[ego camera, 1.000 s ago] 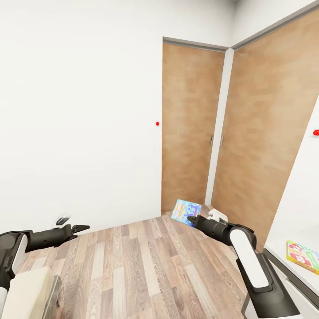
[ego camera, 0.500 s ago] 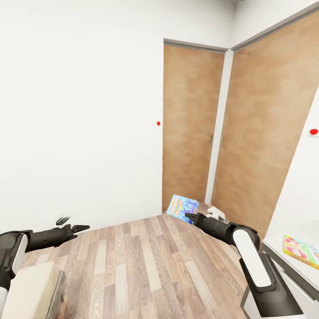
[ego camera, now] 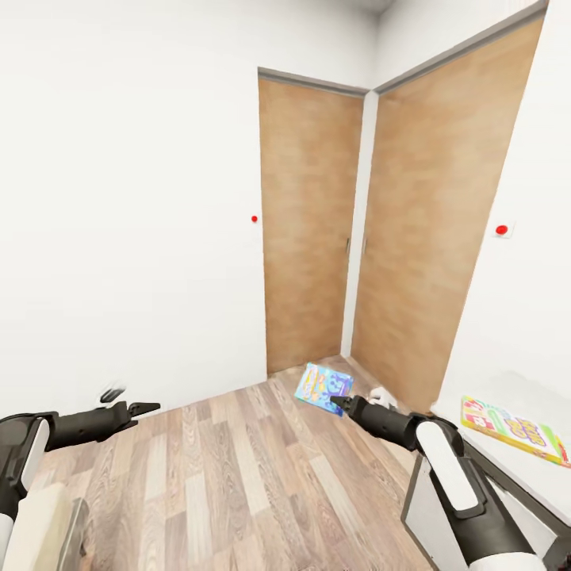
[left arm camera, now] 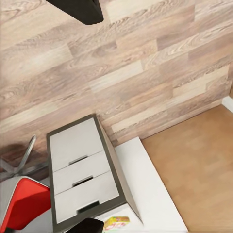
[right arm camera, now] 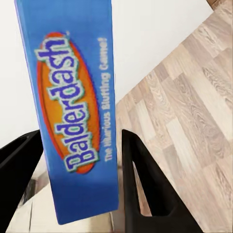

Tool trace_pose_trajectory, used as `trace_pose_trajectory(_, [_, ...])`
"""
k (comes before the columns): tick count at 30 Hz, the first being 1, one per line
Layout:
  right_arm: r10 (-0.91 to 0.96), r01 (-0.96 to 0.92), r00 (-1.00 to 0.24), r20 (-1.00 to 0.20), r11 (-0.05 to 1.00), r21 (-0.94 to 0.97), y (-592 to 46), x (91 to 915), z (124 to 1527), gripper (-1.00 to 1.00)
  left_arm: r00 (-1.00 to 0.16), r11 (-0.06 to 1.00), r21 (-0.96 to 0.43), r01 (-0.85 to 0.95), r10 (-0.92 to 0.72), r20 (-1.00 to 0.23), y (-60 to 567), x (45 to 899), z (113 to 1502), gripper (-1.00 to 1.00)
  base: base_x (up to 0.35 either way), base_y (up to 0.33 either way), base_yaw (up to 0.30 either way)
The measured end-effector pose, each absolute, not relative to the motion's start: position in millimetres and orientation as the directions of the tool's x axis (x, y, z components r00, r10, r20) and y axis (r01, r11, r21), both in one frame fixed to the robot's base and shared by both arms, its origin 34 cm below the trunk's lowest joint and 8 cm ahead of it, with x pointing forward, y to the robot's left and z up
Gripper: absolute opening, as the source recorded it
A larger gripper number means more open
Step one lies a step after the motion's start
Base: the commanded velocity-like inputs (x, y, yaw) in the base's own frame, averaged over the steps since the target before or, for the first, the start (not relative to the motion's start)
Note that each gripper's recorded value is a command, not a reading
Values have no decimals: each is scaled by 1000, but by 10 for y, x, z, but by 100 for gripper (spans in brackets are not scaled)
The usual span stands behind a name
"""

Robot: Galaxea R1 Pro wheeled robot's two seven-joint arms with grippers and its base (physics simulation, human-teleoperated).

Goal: Put all the toys in the child's room - the three board games (two on the bed and one on the table), the two jigsaw puzzles on the table, and the tennis ball on the table - inside the toy box on the table in the child's room.

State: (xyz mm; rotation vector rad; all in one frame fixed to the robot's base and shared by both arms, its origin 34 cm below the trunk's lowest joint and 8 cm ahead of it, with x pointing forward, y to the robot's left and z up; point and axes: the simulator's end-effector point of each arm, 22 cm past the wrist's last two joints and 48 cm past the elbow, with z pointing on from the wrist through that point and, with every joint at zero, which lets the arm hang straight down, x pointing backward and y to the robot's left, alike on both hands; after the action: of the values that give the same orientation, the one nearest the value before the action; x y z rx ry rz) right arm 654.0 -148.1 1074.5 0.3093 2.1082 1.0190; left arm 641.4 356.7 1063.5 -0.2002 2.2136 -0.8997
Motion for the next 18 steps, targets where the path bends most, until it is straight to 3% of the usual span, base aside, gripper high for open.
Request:
trace_pose_trajectory(5, [561,-117,-672,-484,564,817,-1851,6581,10579,-100,-725,744,-658,119,-387,-569,3565,6415,10623,100,0,0,-274])
trace_pose_trajectory(18, [562,-138,-669,-487,550,824,-1865,6583,10594,-100,-728,744,-658,114,-388,-565,3574,6420,10591,100,-23,84,-274])
